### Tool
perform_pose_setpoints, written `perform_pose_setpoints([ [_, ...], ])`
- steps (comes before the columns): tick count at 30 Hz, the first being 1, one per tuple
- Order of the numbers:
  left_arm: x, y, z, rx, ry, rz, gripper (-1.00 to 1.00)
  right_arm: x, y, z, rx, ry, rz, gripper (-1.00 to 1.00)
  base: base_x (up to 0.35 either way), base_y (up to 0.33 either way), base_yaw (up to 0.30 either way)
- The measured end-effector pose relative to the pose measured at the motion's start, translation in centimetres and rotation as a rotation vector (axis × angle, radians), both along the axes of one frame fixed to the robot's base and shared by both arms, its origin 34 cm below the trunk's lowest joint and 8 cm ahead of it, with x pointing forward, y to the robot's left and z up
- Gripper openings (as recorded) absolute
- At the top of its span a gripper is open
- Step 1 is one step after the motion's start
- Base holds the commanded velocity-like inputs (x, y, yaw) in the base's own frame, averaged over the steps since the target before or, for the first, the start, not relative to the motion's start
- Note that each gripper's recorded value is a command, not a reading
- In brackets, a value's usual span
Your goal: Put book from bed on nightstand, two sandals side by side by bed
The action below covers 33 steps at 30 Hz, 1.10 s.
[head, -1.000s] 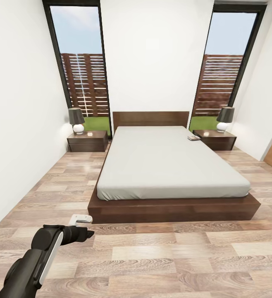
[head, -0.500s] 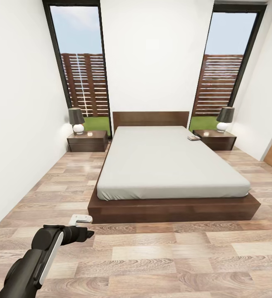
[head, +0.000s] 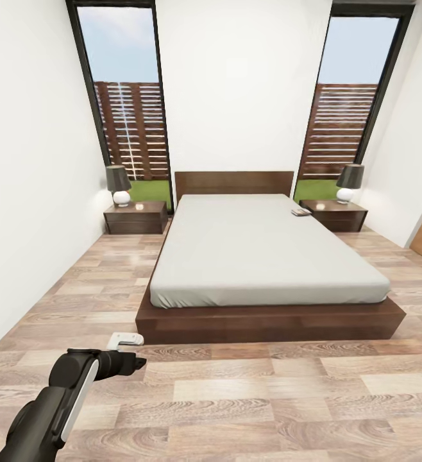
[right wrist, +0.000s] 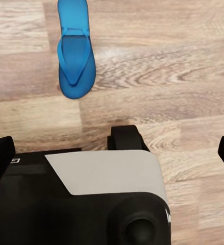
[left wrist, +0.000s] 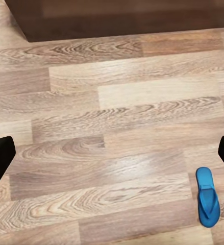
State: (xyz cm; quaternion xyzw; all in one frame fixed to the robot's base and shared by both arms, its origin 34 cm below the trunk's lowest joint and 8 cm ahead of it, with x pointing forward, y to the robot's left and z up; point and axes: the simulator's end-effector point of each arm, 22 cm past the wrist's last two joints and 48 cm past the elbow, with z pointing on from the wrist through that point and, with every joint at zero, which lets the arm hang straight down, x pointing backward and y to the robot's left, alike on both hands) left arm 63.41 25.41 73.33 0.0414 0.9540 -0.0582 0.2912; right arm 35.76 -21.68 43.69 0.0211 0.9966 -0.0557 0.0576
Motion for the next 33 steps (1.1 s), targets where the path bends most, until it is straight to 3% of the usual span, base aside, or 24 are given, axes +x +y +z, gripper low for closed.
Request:
perform_pose_setpoints([
  [33, -0.6, -0.2, -6.0, -0.012, -0.003, -0.004, 1.0, 0.2, 1.5, -5.8, 0.016, 0.004, 0.016, 1.0, 0.0, 0.0, 0.0],
])
